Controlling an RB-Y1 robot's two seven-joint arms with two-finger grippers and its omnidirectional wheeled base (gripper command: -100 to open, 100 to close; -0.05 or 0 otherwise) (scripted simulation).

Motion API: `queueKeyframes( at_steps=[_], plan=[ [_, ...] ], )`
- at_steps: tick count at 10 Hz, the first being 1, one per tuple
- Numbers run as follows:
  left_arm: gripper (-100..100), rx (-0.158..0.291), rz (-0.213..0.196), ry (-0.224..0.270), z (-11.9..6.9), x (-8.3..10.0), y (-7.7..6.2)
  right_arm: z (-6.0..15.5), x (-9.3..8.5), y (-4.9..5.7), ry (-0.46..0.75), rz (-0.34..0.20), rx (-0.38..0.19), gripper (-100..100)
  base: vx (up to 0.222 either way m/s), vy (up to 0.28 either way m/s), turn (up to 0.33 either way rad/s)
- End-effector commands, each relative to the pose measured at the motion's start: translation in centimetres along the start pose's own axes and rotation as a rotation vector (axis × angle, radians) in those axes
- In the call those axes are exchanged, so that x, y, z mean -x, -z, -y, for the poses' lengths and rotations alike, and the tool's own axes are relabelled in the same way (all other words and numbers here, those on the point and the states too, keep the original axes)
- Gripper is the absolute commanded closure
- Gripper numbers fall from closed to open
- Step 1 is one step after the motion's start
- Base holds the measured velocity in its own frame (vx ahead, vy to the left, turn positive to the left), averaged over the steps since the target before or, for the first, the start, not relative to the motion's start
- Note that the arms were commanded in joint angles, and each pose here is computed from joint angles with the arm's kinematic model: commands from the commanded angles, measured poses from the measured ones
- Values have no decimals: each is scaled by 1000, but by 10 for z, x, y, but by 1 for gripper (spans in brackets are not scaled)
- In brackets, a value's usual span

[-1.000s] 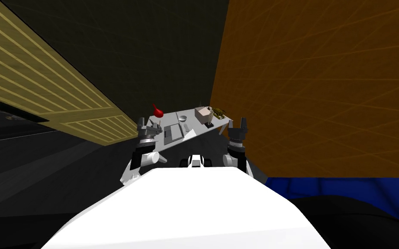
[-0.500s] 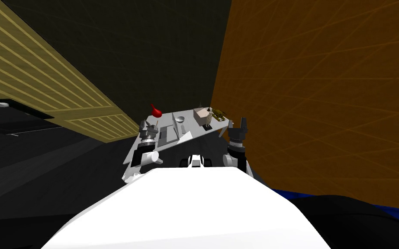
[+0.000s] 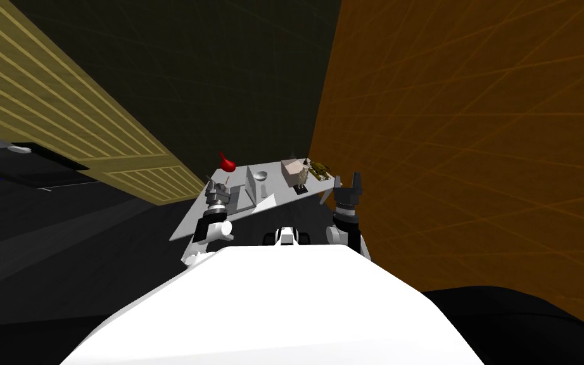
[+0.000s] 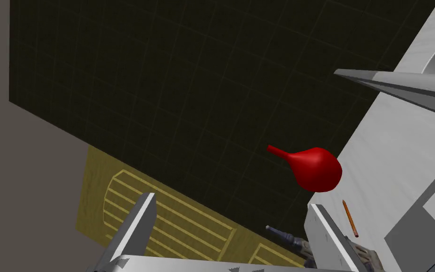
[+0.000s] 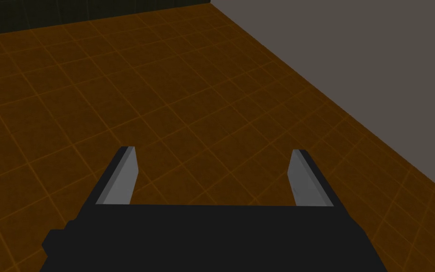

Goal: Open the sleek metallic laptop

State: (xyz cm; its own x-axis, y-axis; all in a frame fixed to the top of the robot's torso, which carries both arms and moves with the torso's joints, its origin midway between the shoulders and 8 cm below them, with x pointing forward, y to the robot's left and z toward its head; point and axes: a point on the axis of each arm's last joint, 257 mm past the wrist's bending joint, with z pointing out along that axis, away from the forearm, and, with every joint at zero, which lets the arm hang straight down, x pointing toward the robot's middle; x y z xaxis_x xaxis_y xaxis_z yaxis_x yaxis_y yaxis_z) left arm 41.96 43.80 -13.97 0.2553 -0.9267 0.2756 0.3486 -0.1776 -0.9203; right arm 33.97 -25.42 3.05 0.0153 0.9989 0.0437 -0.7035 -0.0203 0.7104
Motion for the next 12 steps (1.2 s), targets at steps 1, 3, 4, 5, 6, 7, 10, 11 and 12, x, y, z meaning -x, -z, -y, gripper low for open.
queueKeyframes(
  at_steps=[1,3,4,5,6,7,10,11,12],
  plan=[
    [-100,59,52,40,-25,21,-3,0,0,0,0,0,0,0,82,-188,107],
    [-100,102,93,75,-44,35,-2,0,0,0,0,0,0,0,86,-213,95],
    [-100,122,114,94,-53,42,0,0,0,0,0,0,0,0,86,-188,106],
    [-100,141,133,114,-63,47,2,0,0,0,0,0,0,0,71,-182,111],
    [-100,174,171,158,-81,53,7,0,0,0,0,0,0,0,77,-172,147],
    [-100,188,188,182,-89,54,10,0,0,0,0,0,0,0,53,-142,107],
    [-100,180,208,203,-90,56,12,0,0,0,0,0,0,0,26,-87,29],
    [-100,167,233,196,-87,63,7,0,0,0,0,0,0,0,-29,13,-189],
    [-100,160,245,192,-85,67,4,0,0,0,0,0,0,0,-52,31,-185]
  ],
)
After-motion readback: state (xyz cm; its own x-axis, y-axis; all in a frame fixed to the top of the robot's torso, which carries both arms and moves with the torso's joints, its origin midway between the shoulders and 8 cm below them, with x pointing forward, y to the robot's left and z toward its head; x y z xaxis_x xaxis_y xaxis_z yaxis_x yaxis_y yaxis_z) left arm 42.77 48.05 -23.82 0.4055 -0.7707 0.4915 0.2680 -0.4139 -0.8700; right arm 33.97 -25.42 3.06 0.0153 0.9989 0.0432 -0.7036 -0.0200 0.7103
